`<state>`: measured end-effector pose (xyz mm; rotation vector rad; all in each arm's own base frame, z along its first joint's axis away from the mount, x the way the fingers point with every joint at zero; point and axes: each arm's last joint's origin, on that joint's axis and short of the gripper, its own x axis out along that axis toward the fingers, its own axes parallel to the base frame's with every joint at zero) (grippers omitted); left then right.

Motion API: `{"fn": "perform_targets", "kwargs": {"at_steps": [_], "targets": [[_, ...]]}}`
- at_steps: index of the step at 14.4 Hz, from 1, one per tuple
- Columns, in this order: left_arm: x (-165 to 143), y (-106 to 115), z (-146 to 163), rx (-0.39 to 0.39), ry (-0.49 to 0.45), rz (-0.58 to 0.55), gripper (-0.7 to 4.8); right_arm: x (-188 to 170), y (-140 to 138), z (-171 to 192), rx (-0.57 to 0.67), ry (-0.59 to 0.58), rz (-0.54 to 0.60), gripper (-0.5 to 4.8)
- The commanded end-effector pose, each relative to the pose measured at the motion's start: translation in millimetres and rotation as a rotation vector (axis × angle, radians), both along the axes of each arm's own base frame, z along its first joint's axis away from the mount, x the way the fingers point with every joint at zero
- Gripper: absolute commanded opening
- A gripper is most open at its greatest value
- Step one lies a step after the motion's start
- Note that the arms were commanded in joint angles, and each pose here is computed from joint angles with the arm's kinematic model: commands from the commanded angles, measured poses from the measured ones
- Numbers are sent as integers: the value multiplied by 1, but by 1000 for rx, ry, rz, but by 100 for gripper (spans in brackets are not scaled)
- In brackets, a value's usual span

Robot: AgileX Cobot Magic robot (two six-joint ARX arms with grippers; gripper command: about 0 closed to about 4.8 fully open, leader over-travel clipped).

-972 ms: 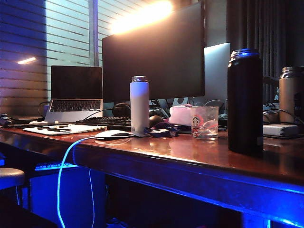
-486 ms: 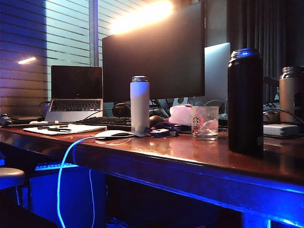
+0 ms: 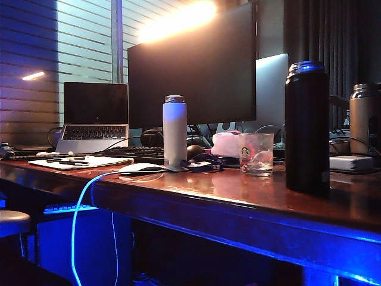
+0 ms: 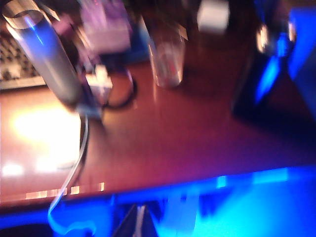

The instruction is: Pick up the black thermos, pour a little water from inside into the glass cup, then place the black thermos back on the table.

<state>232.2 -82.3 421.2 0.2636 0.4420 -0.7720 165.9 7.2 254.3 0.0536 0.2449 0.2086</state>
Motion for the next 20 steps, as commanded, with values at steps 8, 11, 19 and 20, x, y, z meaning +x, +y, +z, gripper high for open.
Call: {"fn": "perform_targets", "kwargs": {"at_steps": [8, 11, 19, 20], "targets": [[0, 0, 4, -20, -13, 9, -3, -3, 3, -36, 3, -123, 118, 479], [0, 0, 4, -21, -13, 9, -3, -11, 3, -64, 35, -161, 65, 479], [0, 0, 4, -21, -14, 9, -3, -14, 59, -72, -39, -206, -107, 479], [0, 0, 4, -22, -13, 7, -3, -9, 63, -77, -43, -204, -104, 479]]}}
